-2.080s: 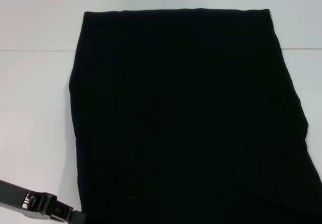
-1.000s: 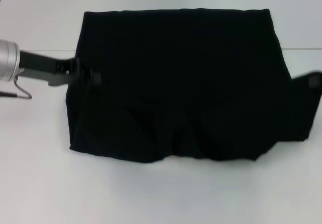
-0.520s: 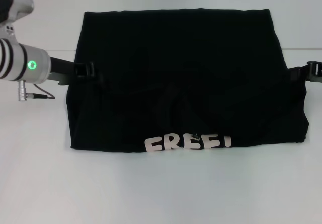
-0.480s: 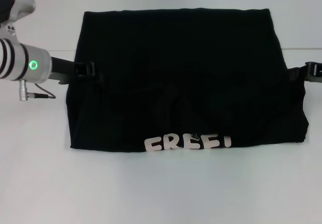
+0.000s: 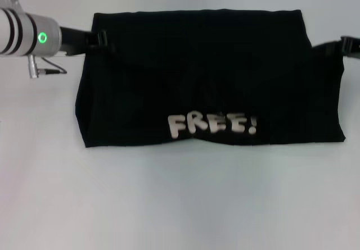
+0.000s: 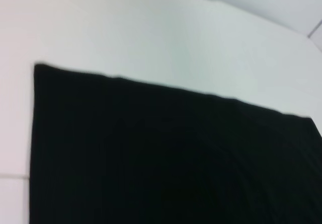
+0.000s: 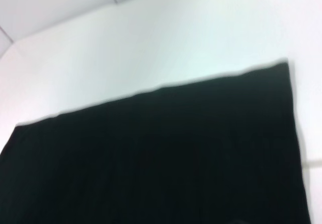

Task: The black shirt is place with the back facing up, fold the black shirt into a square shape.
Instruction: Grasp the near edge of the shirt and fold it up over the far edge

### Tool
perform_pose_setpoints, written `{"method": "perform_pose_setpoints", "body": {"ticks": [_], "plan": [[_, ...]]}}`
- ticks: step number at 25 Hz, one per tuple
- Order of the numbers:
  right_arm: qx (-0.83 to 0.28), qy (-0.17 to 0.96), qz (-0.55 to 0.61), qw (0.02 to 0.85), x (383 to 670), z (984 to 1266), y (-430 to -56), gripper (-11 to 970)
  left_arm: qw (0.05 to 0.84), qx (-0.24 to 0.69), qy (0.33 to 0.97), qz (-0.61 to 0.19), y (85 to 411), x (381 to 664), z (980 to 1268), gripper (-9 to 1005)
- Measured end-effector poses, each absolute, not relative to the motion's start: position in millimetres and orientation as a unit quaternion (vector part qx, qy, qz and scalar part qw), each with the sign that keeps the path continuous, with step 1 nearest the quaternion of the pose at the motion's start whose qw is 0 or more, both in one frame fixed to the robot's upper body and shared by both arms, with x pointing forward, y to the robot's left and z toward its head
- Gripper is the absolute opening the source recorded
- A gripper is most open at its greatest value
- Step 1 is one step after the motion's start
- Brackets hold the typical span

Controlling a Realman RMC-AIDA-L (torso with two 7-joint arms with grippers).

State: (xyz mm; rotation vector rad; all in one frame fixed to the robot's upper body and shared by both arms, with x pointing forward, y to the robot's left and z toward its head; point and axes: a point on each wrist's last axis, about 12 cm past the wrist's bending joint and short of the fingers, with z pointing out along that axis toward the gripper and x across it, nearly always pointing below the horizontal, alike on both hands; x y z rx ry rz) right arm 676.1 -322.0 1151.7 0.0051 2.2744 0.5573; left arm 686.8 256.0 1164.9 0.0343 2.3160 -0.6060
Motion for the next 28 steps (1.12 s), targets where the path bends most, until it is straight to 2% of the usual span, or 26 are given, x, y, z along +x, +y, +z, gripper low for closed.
{"method": "perform_pose_setpoints", "body": {"ticks": [10, 19, 28], "plan": [[0.011, 0.896, 0.146, 0.419, 686.1, 1118.8, -290.8, 72, 0.384, 0.003, 0.903, -0.191, 246.0, 688.6, 1137.6, 93], [0.014, 0.888, 0.142, 0.438, 692.9, 1128.7, -289.6, 73, 0.416, -0.01, 0.89, -0.185, 248.8, 694.4, 1148.4, 96], [0.015, 0.89, 0.121, 0.44, 691.6, 1119.2, -286.6, 74, 0.41, 0.011, 0.897, -0.164, 239.2, 689.0, 1130.9, 99]]}}
